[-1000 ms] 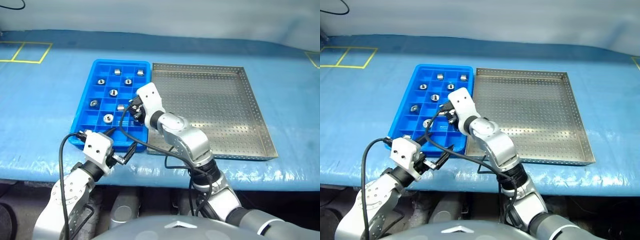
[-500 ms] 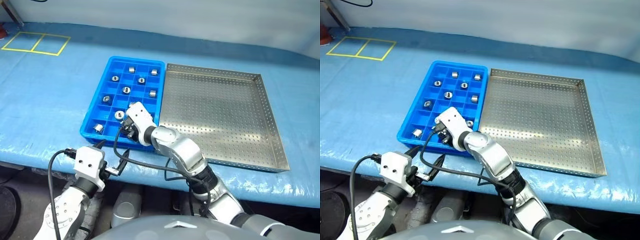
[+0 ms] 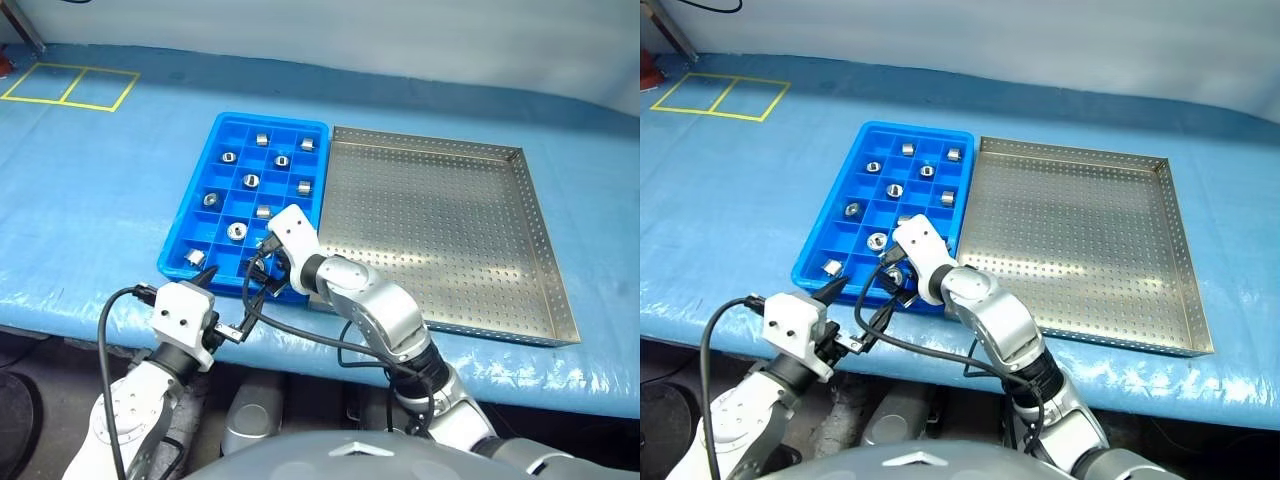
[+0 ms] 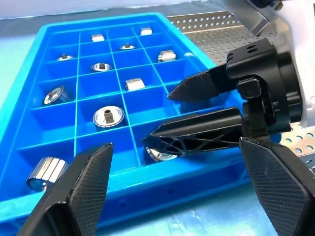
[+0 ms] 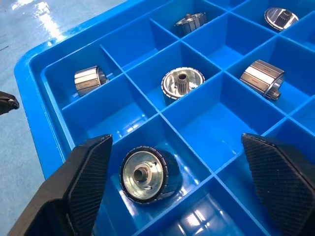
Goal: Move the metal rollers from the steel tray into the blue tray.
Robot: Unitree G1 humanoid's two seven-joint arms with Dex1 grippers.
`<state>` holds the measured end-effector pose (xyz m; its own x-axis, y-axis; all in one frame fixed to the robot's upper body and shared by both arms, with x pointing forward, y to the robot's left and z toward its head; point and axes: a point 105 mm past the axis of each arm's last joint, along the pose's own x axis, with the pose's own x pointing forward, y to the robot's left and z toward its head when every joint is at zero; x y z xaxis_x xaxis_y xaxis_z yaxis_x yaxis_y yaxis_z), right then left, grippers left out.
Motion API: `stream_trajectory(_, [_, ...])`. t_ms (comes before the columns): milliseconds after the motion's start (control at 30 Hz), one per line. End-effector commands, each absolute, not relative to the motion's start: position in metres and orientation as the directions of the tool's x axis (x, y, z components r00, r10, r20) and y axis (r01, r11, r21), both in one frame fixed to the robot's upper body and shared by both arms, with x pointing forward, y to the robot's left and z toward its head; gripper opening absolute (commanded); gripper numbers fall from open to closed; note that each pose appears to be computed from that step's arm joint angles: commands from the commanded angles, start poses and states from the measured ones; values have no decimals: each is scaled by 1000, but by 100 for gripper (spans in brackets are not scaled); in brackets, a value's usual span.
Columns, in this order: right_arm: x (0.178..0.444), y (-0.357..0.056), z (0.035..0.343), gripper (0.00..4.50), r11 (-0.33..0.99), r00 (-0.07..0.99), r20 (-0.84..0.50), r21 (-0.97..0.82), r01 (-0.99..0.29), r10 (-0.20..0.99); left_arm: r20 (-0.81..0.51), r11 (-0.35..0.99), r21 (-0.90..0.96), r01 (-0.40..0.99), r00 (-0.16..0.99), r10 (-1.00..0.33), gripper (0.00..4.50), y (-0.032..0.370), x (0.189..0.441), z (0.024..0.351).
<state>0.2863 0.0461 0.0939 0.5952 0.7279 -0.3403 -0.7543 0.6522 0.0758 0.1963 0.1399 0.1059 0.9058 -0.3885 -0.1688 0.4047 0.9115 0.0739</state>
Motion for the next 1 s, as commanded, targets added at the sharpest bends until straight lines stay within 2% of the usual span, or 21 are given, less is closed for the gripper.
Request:
stream_trajectory(33, [290,38,126,444,671,649,-198,75,-737,735,-89,883,57,466,883,-461,450,128,204,122])
stream_trajectory(100, [294,27,141,444,688,680,-122,41,-724,723,-63,867,59,496,868,-492,450,124,211,127])
stream_trajectory(167, [299,7,159,444,734,735,-16,-28,-678,678,-48,842,81,534,846,-532,450,120,222,132])
stream_trajectory(233, [302,-15,165,444,782,783,37,-98,-615,620,-37,829,103,549,835,-549,450,118,232,135])
stream_trajectory(433, [296,-67,149,444,856,861,34,-132,-499,507,14,863,128,489,869,-494,450,127,258,140])
stream_trajectory(600, [281,-91,128,444,877,891,-11,-167,-450,454,53,936,126,330,940,-338,450,150,271,140])
stream_trajectory(767, [272,-91,116,444,876,888,-46,-150,-459,458,-7,934,139,329,944,-331,450,154,263,125])
stream_trajectory(1000, [272,-80,116,444,844,856,-45,-145,-516,515,-18,937,148,316,948,-317,450,157,259,124])
